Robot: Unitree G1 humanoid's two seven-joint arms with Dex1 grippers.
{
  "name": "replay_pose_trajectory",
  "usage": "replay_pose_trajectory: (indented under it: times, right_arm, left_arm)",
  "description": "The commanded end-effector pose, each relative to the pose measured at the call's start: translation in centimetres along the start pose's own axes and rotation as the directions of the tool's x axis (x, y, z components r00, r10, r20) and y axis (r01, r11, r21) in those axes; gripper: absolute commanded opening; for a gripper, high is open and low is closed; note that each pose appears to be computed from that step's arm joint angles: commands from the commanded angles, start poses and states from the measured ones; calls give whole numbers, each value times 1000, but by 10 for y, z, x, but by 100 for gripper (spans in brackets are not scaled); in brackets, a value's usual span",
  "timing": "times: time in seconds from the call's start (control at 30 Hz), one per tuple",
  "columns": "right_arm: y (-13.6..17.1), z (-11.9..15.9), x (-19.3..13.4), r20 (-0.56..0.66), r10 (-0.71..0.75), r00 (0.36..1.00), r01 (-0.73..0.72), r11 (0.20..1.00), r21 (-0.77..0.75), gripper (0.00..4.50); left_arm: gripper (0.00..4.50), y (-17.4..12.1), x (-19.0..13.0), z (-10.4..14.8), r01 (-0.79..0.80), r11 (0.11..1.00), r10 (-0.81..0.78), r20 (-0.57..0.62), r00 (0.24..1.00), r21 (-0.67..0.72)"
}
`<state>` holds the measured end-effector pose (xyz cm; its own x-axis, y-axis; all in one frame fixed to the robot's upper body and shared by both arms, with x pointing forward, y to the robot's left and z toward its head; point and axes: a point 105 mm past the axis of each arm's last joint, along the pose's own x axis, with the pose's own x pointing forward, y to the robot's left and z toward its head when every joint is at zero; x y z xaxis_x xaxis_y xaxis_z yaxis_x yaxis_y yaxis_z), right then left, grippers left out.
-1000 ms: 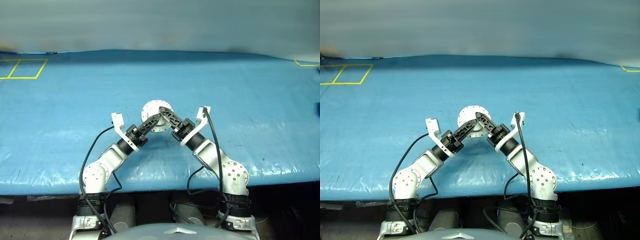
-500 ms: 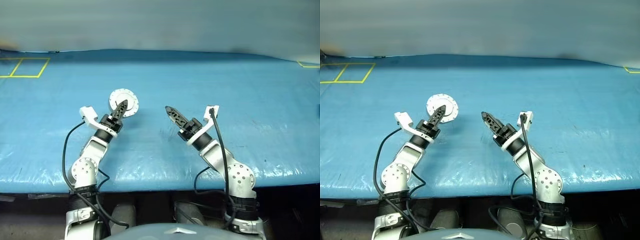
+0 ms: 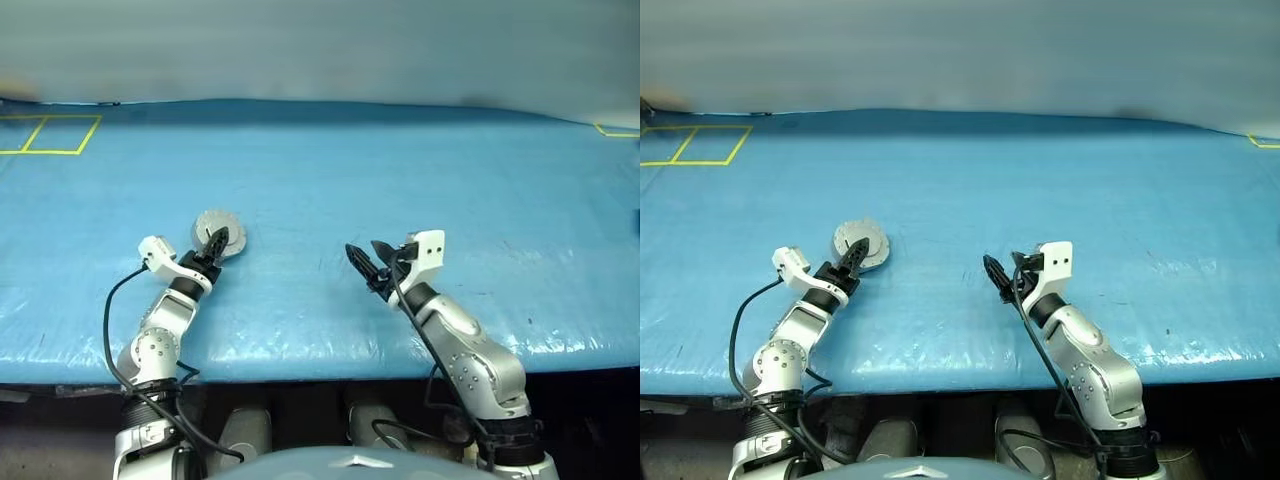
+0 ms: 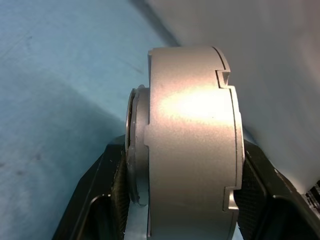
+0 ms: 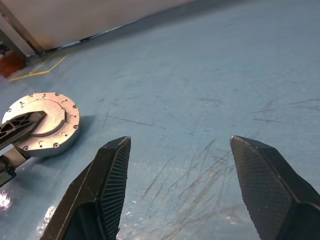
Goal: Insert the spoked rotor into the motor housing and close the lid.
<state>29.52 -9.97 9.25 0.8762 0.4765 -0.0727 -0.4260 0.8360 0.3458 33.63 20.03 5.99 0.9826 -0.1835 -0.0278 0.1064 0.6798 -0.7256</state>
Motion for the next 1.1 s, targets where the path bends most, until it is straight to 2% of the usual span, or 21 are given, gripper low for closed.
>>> replay_pose_trajectory:
  times: [0.03, 0.13, 0.17, 0.33, 0.5, 0.7, 0.87, 1.0, 1.1]
  right_arm:
    - [7, 9, 2, 42, 20, 999, -20, 1000, -14, 331]
    - [5, 9, 3, 37, 9, 999, -8, 1000, -15, 331]
    - [4, 9, 3, 35, 5, 999, -5, 1000, -14, 331]
    - [5, 3, 1, 9, 15, 1000, -15, 1000, -19, 331]
    - [5, -3, 4, -9, 10, 1000, -10, 1000, -15, 331]
    - [8, -10, 6, -36, 21, 999, -22, 1000, -21, 331]
    - [10, 4, 5, 17, 39, 999, -37, 996, -78, 331]
    - [7, 15, 4, 41, 25, 999, -15, 972, -233, 331]
    - [6, 22, 4, 54, 8, 998, 10, 948, -320, 331]
  left_arm:
    - [340, 13, 1, 11, -47, 997, 45, 43, 998, 53]
    - [440, 17, 1, 9, -48, 998, 47, 26, 999, 43]
    - [446, 17, 1, 9, -50, 998, 49, 22, 999, 43]
    - [446, 29, -9, 30, -91, 995, 88, 79, 993, 38]
    - [446, 59, -32, 59, -218, 973, 205, 160, 966, 70]
    - [446, 59, -49, 107, -232, 966, 187, 316, 930, 111]
    - [446, -11, -37, 98, 45, 951, -114, 212, 971, 306]
    - [446, -93, -26, 66, 365, 813, -419, 19, 908, 454]
    - [446, -125, -23, 29, 502, 697, -500, -154, 852, 512]
